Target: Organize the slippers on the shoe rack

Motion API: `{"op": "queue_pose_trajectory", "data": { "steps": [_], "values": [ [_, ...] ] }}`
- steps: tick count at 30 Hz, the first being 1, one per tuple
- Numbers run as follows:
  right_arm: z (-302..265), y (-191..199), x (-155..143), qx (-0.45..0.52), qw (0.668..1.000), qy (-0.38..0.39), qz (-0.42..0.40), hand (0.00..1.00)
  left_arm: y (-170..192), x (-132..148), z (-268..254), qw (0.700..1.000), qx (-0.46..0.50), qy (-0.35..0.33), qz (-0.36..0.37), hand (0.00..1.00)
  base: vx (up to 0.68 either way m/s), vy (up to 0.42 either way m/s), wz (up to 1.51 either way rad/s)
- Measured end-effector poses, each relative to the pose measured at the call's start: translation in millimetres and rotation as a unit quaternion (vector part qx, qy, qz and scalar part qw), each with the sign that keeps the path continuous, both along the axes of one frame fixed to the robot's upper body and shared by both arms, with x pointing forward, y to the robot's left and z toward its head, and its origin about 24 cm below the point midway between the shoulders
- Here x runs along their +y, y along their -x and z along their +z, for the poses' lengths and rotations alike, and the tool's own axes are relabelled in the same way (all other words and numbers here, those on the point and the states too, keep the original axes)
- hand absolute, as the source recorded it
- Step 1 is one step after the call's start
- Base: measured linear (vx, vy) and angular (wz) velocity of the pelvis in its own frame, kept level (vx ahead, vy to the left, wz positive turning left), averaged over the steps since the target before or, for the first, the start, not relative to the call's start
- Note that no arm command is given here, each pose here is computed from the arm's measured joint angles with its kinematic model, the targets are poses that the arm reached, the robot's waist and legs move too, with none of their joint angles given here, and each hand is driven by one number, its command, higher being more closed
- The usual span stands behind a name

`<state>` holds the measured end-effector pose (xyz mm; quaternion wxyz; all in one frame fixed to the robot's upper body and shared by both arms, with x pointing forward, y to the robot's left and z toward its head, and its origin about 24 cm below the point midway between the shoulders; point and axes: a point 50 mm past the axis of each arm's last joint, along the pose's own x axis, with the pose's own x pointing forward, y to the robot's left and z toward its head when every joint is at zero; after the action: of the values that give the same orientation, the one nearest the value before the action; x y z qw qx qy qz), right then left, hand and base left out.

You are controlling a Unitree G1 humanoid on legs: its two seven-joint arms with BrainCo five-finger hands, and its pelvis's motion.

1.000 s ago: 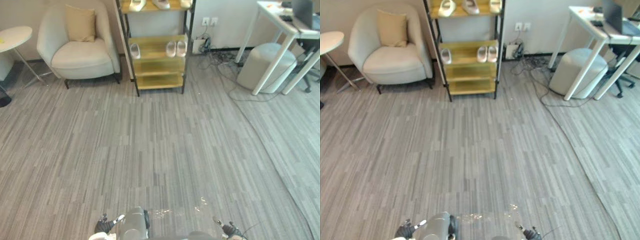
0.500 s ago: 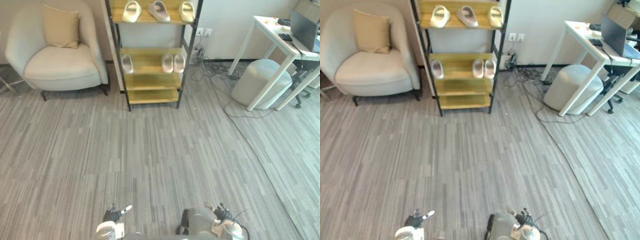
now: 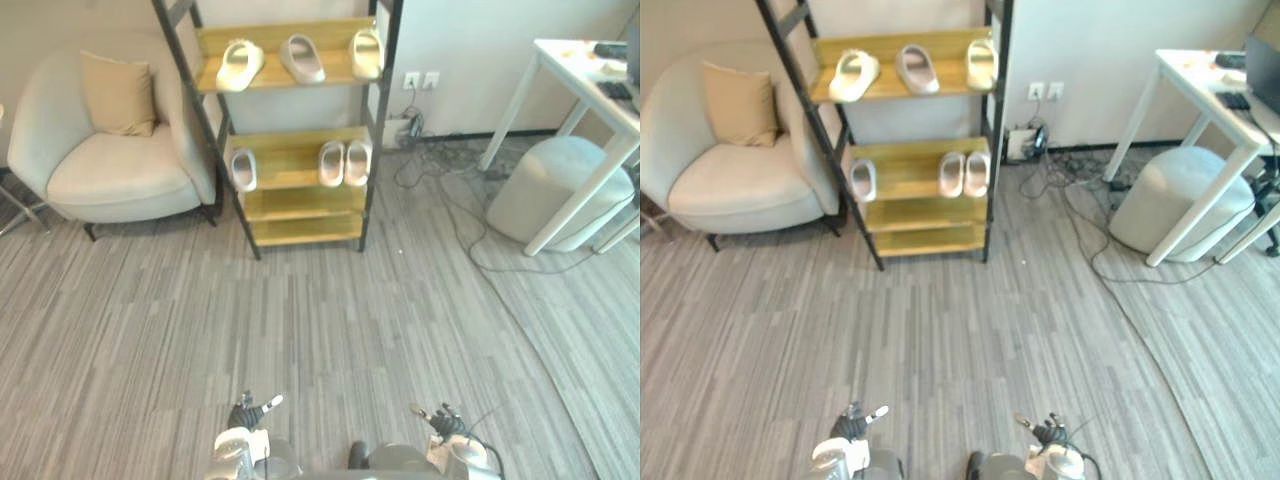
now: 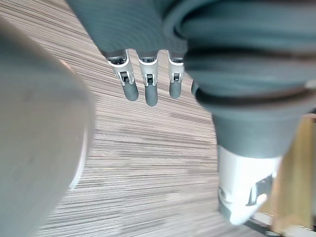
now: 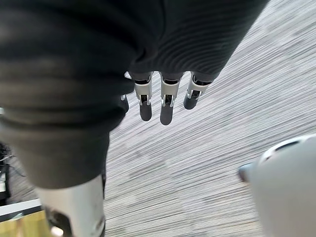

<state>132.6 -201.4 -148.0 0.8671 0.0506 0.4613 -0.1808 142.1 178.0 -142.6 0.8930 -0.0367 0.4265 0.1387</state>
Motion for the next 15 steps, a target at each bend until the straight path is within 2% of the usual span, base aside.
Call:
{"op": "queue_pose_trajectory", "data": {
  "steps": [5, 6, 15],
  "values": [
    [-2.7, 4.7, 0.1, 0.012, 1.0, -0.001, 0.0, 0.0, 4.0, 1.8, -2.6, 1.0, 0.012, -0.007, -0.015, 0.0, 0.49, 0.176, -0.35],
    [-5.4, 7.0, 7.4, 0.021, 1.0, -0.011, 0.001, 0.0, 5.1, 11.1, -2.6, 0.999, 0.018, -0.019, -0.019, 0.0, 0.43, 0.169, -0.22],
    [-5.0, 6.3, 12.8, 0.012, 1.0, -0.02, 0.009, 0.0, 13.1, 16.9, -6.8, 0.998, 0.043, -0.03, -0.038, 0.0, 0.49, 0.167, 0.04]
  ]
}}
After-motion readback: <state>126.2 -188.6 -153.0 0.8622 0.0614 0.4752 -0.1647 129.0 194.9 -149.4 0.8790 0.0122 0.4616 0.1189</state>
